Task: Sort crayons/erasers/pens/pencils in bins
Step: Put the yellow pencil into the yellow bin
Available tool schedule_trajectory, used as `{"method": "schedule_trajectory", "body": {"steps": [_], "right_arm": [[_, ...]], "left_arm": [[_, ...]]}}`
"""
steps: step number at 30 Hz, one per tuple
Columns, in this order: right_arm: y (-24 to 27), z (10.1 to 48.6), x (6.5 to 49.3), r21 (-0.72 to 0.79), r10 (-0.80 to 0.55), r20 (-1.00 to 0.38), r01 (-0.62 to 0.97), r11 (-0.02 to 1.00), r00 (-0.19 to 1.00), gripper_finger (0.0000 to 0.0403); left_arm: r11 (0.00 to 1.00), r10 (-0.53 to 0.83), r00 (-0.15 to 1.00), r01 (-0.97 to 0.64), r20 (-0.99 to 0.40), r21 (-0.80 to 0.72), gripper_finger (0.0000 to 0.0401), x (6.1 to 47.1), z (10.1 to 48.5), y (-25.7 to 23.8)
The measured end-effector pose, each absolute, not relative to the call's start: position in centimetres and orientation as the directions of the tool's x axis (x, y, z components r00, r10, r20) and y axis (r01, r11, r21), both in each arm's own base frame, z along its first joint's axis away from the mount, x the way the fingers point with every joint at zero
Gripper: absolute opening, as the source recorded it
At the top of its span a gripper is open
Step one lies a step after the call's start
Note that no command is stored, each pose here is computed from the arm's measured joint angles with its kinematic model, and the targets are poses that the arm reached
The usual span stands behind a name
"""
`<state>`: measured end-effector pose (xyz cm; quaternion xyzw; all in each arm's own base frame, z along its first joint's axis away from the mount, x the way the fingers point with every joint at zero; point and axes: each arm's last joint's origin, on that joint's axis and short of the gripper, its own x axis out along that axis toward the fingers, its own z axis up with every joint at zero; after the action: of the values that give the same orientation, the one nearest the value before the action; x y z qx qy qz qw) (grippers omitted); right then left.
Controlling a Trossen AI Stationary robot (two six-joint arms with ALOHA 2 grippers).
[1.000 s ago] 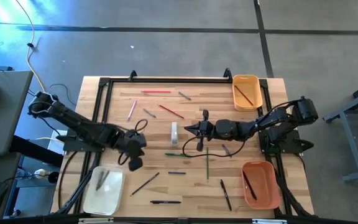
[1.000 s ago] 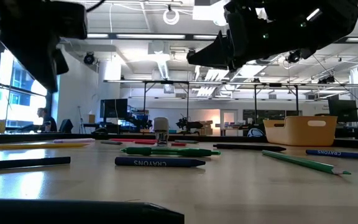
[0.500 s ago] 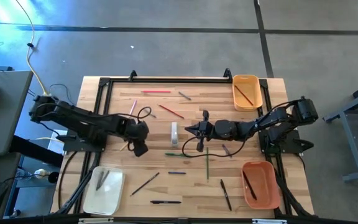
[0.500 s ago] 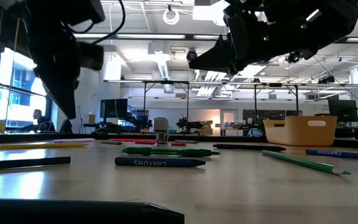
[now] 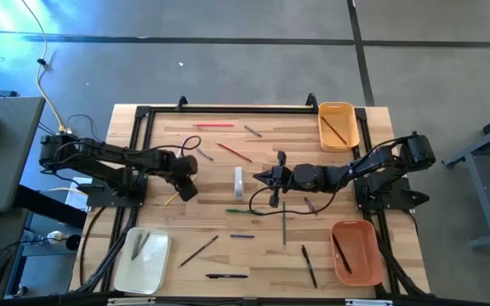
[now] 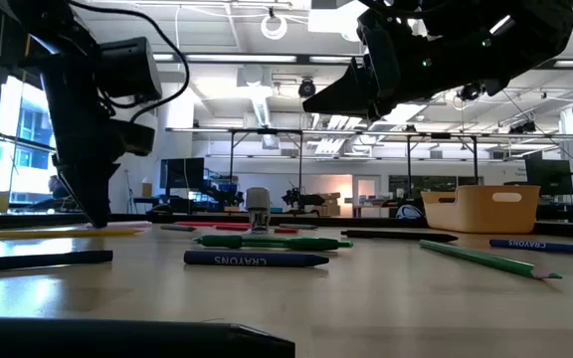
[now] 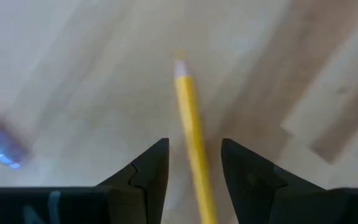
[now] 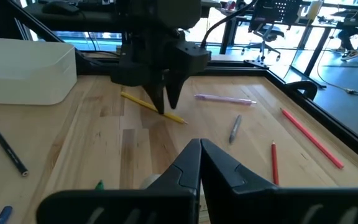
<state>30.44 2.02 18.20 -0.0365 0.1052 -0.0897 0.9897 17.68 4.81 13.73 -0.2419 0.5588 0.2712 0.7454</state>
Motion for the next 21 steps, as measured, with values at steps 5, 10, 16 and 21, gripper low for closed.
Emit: {"method": "schedule_trajectory", "body": {"steps": [5,10,16,21], "right_arm": [[2.02,18.2,30.44,-0.09,-0.185,-0.201,0.17,0.981,0.962,0.0],[2.02,18.2,30.44,-0.09,-0.185,-0.202,0.17,0.981,0.962,0.0],[2.03,18.2,30.44,-0.09,-0.185,-0.202,0.17,0.981,0.962,0.0],[2.02,18.2,30.44,-0.085,-0.185,-0.202,0.171,0.982,0.962,0.0]], "left_arm": [[0.722,0.127,0.213,-0.689,-0.969,-0.056,0.0116,17.02,12.99,5.01],[0.725,0.114,0.214,-0.686,-0.97,-0.066,0.0105,16.82,12.73,4.91],[0.745,0.09,0.224,-0.662,-0.97,-0.084,0.009,16.86,12.71,4.85],[0.747,0.07,0.242,-0.656,-0.968,-0.111,0.0051,16.98,12.69,4.81]]}}
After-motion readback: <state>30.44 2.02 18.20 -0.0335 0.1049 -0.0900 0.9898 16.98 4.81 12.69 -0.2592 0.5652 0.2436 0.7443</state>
